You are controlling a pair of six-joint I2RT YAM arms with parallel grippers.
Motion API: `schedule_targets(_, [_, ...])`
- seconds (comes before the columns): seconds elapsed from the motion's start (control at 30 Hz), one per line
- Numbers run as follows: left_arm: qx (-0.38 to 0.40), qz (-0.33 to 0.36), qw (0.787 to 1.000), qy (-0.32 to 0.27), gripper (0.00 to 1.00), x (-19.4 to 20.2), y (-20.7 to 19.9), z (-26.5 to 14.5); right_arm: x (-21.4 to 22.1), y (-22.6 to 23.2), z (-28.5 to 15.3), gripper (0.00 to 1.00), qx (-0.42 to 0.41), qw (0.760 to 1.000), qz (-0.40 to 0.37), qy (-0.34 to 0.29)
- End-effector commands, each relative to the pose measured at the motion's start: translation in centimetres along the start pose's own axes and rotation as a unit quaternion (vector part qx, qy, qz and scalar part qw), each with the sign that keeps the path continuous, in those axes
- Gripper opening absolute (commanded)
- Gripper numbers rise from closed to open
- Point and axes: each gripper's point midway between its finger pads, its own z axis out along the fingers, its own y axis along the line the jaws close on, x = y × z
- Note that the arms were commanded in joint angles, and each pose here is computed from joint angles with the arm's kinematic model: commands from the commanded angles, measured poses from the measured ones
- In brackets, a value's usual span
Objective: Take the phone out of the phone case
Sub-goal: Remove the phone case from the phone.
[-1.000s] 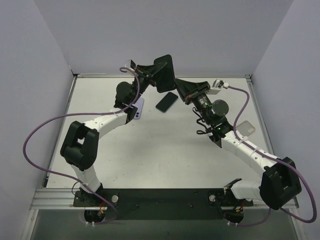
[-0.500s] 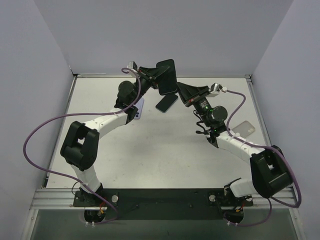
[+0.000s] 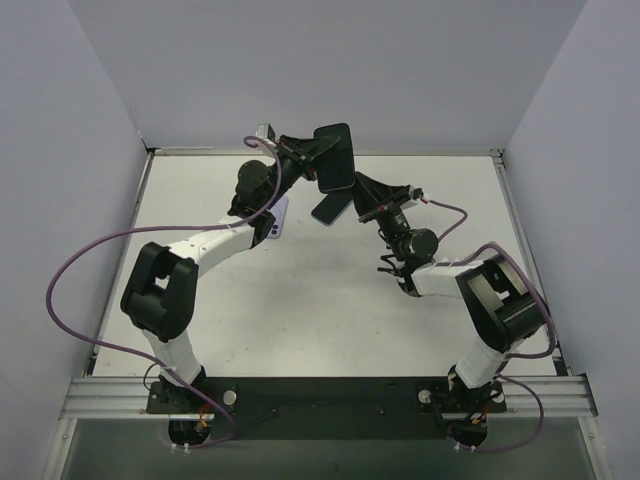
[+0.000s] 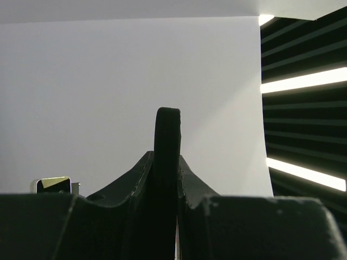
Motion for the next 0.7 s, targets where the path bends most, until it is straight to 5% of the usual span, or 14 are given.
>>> schedule_targets(0.0, [0.435, -0.085, 0.86, 0.251, 0.0, 12.8, -26.9, -14.1, 3.1, -15.5, -7.5, 0.0, 0.298, 0.95, -0.034, 0.087])
schedule_targets(0.17, [0.435, -0.085, 0.86, 0.252, 0.0, 12.9, -27.0, -14.2, 2.1, -17.1, -9.1, 0.0, 0.404, 0.895, -0.164, 0.098])
schedule_targets(0.2, [0.435, -0.085, 0.86, 0.251, 0.0, 12.9, -27.0, -14.1, 1.4, -18.4, -12.0, 0.0, 0.486, 0.851, -0.177, 0.089])
schedule_targets(0.3, [0.436, -0.086, 0.859, 0.252, 0.0, 12.8, -27.1, -14.2, 0.1, -17.9, -13.0, 0.0, 0.562, 0.78, -0.261, 0.085])
schedule_targets(0.5, [0.438, -0.088, 0.858, 0.253, 0.0, 12.8, -27.2, -14.3, -1.6, -18.3, -15.4, 0.0, 0.629, 0.717, -0.292, 0.072])
schedule_targets(0.67, [0.44, -0.089, 0.857, 0.254, 0.0, 12.8, -27.3, -14.5, -2.4, -18.8, -16.6, 0.0, 0.65, 0.69, -0.311, 0.073])
